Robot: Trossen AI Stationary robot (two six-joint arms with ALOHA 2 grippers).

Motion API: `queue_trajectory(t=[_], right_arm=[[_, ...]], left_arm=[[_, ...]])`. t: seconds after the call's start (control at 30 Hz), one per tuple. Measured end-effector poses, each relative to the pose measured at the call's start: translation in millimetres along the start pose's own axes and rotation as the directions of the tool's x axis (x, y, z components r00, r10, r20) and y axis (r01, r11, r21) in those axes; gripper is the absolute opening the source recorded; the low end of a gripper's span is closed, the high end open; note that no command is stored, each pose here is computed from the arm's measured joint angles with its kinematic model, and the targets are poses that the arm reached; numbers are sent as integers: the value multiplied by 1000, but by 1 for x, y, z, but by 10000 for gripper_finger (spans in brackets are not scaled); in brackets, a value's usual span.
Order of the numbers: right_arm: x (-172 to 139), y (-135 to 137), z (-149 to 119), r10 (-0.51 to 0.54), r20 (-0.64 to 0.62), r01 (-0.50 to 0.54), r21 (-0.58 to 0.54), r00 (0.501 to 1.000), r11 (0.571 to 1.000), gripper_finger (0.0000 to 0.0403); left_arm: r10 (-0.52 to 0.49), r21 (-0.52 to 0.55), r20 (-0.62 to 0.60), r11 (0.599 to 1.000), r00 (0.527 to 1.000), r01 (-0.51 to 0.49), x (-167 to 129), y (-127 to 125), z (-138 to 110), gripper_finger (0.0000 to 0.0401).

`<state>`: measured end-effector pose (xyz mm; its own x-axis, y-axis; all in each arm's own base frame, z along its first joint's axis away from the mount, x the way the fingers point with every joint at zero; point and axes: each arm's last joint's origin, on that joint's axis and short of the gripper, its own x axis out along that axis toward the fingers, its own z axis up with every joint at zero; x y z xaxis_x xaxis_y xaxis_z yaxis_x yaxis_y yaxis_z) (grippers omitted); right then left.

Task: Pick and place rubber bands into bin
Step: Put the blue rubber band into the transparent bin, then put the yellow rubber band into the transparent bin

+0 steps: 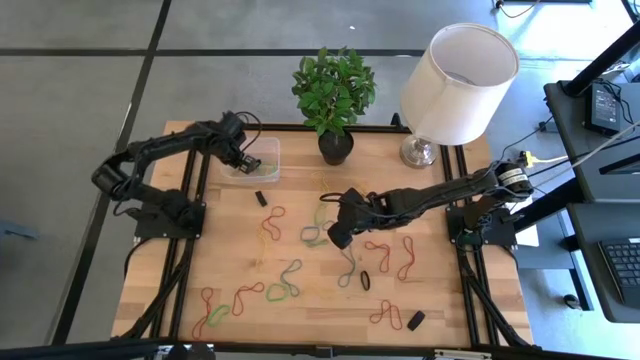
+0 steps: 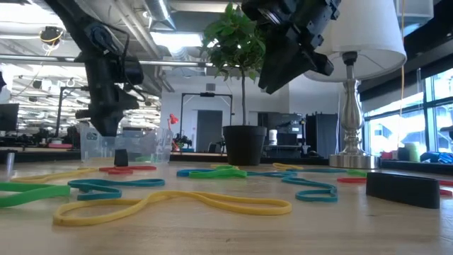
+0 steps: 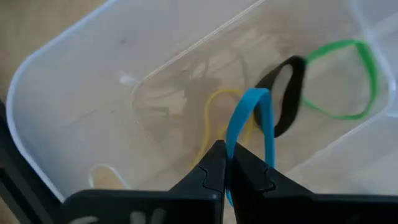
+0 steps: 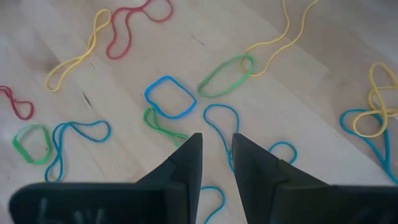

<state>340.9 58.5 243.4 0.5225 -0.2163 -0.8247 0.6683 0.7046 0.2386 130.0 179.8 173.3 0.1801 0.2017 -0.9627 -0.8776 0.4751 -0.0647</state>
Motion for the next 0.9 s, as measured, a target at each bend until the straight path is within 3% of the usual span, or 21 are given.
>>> queue_trajectory(t=[0.47,0.73,0.9], right_arm=[[2,-3,4,-10,4,10,-11,1000,1000,90],[2,-9,3,-47,-21,45,-101,999,994,85],[7,-26,-19,-82,-93,69,-127,992,989,38]], left_arm=[[12,-21,40,1000,999,-11,-3,9,9,116],[-31,-81,147,996,989,43,-35,4,25,111],[-109,-73,227,989,968,129,-60,-6,17,91]])
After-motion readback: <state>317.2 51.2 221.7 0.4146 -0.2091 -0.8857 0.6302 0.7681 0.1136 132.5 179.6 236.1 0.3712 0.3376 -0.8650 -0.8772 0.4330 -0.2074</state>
